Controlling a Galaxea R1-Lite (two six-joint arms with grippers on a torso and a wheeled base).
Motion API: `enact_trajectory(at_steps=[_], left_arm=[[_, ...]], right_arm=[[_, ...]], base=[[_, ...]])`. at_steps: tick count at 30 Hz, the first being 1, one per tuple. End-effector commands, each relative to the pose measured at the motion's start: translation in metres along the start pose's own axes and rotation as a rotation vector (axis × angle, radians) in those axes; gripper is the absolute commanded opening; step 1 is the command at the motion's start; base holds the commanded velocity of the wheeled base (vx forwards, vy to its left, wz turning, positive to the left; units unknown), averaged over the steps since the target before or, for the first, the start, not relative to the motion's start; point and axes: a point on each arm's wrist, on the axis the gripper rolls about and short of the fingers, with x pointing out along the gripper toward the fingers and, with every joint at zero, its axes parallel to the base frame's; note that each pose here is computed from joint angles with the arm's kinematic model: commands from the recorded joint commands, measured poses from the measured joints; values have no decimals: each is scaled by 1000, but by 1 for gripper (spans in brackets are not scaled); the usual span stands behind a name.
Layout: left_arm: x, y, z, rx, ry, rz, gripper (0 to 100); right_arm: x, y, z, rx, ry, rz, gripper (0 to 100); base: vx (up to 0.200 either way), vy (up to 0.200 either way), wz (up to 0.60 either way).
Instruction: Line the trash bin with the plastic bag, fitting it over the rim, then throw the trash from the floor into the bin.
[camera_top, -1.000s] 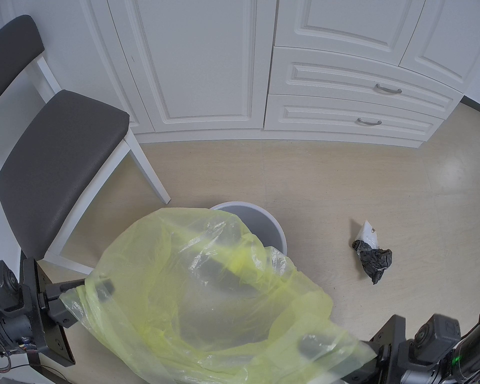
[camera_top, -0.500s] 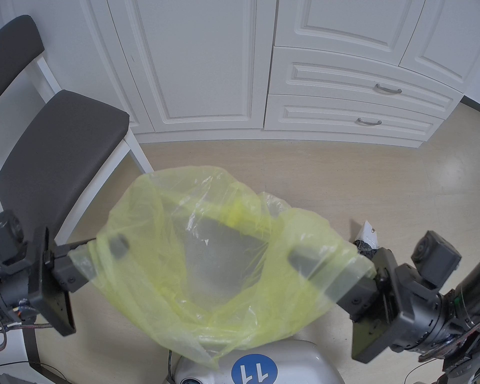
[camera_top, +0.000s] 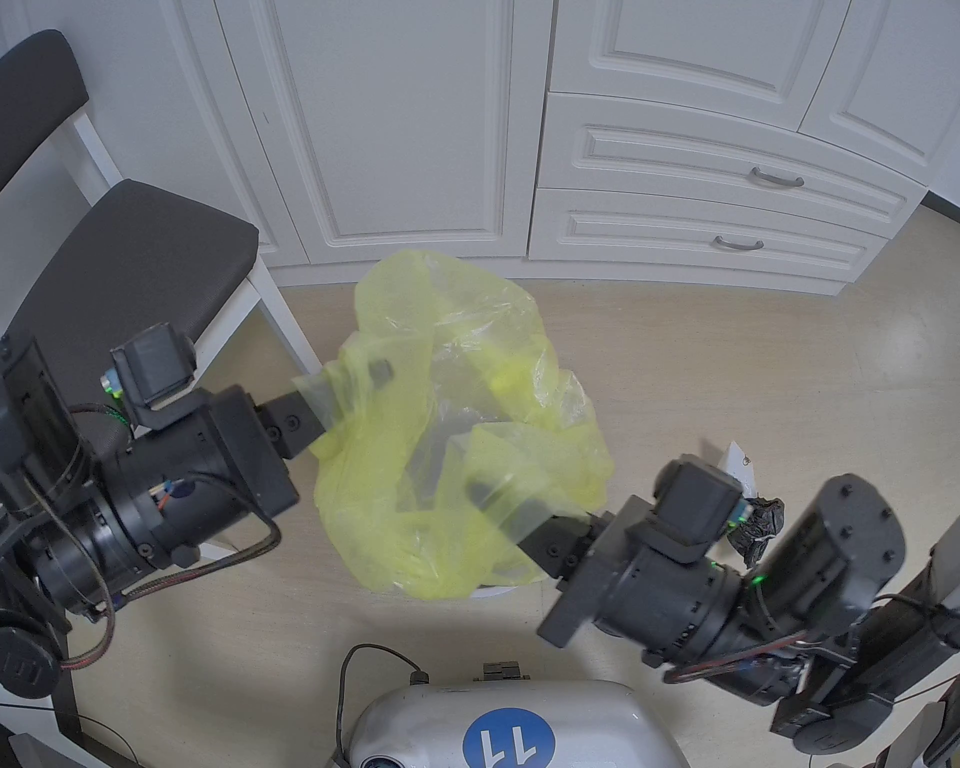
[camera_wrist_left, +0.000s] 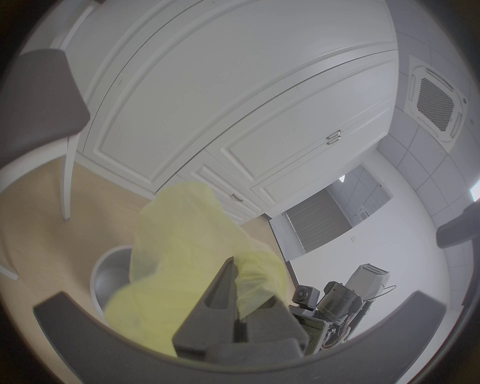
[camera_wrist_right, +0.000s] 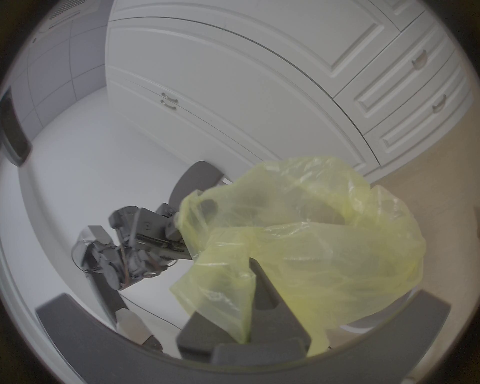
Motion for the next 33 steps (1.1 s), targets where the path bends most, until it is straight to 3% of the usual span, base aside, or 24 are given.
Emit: enact_trajectory(at_steps=[1, 4, 11, 18, 21, 27, 33], left_arm=[[15, 18, -24, -44, 80, 60, 0], [21, 30, -37, -54, 131, 99, 0], [39, 72, -59, -76, 169, 215, 0], [63, 106, -87, -58, 70, 247, 0], [68, 111, -92, -45, 15, 224, 0], [66, 111, -92, -42, 12, 222, 0], [60, 110, -99, -43, 48, 227, 0]], right_arm=[[28, -15, -32, 10, 31, -50, 0], [46, -19, -44, 10, -18, -134, 0], [58, -26, -65, 5, 3, -164, 0], [70, -46, -90, -2, 32, -204, 0], [78, -68, -98, -10, 30, -245, 0], [88, -104, -113, -19, 23, -305, 0], [87, -109, -123, -21, 47, -317, 0]], base=[[0, 0, 0], [0, 0, 0], [0, 0, 0], [0, 0, 0], [0, 0, 0], [0, 0, 0], [0, 0, 0]])
